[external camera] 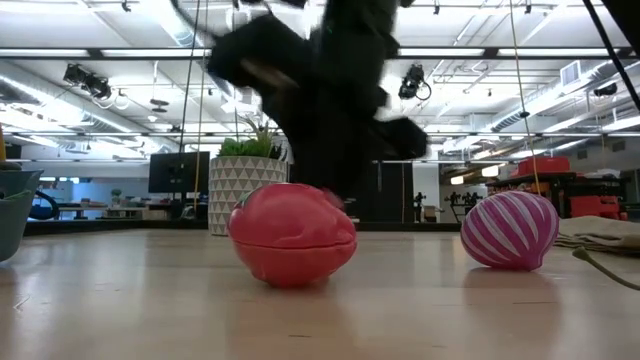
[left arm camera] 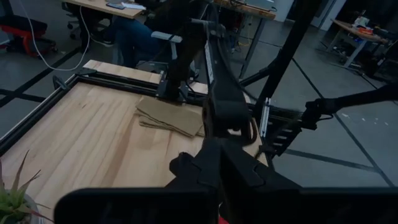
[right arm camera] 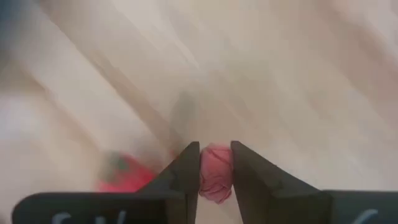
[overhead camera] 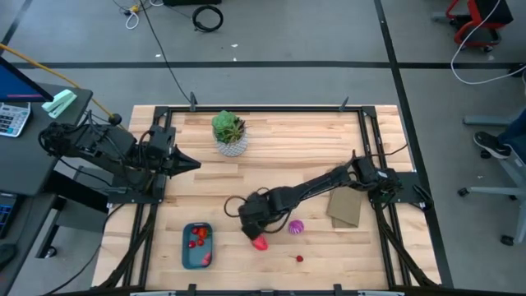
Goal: Pick and placing Produce into tupperware
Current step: Put the peach into the bin
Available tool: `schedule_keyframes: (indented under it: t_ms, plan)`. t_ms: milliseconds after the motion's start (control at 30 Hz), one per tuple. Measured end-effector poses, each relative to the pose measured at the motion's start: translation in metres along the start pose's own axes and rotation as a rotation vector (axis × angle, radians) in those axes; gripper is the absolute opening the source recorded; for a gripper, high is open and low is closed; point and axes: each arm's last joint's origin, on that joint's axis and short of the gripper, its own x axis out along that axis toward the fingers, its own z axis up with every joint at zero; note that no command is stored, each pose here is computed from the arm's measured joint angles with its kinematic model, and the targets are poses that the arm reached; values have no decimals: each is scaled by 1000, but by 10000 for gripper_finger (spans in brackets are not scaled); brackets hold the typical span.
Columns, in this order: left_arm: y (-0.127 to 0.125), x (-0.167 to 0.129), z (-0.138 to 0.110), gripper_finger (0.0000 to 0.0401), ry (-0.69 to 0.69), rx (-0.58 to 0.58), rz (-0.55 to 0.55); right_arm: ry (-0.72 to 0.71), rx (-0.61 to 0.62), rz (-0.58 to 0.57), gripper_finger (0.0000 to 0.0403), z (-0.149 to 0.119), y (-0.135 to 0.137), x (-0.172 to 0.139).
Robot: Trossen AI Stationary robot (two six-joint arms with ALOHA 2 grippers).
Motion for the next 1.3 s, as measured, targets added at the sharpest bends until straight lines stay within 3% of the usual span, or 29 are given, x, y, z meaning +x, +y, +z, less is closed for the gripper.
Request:
schedule_keyframes:
  t_ms: [167, 300, 400, 600, 867, 967, 1100, 1300]
  plan:
    - [0, 0, 0, 16, -1, -1, 0, -277, 5, 268, 90, 29, 21, -32]
    - [0, 0, 0, 23, -2, -1, -1, -520, -115, 554, 100, 54, 42, -55]
    - [0, 0, 0, 24, -4, -2, -2, -645, -169, 680, 112, 64, 50, -62]
    - [0, 0, 0, 15, -5, 8, -2, -637, -186, 678, 133, 59, 54, -47]
    - [-1, 2, 1, 18, -10, 47, -2, -666, -216, 786, 133, 41, 74, -24]
    - [-1, 2, 1, 22, -11, 46, -3, -644, -219, 753, 133, 39, 73, -15]
    - [-1, 2, 1, 24, -10, 19, -3, -615, -221, 561, 133, 42, 60, -7]
    - [0, 2, 0, 14, 4, -2, 2, -462, -332, 316, 150, 45, 34, 9]
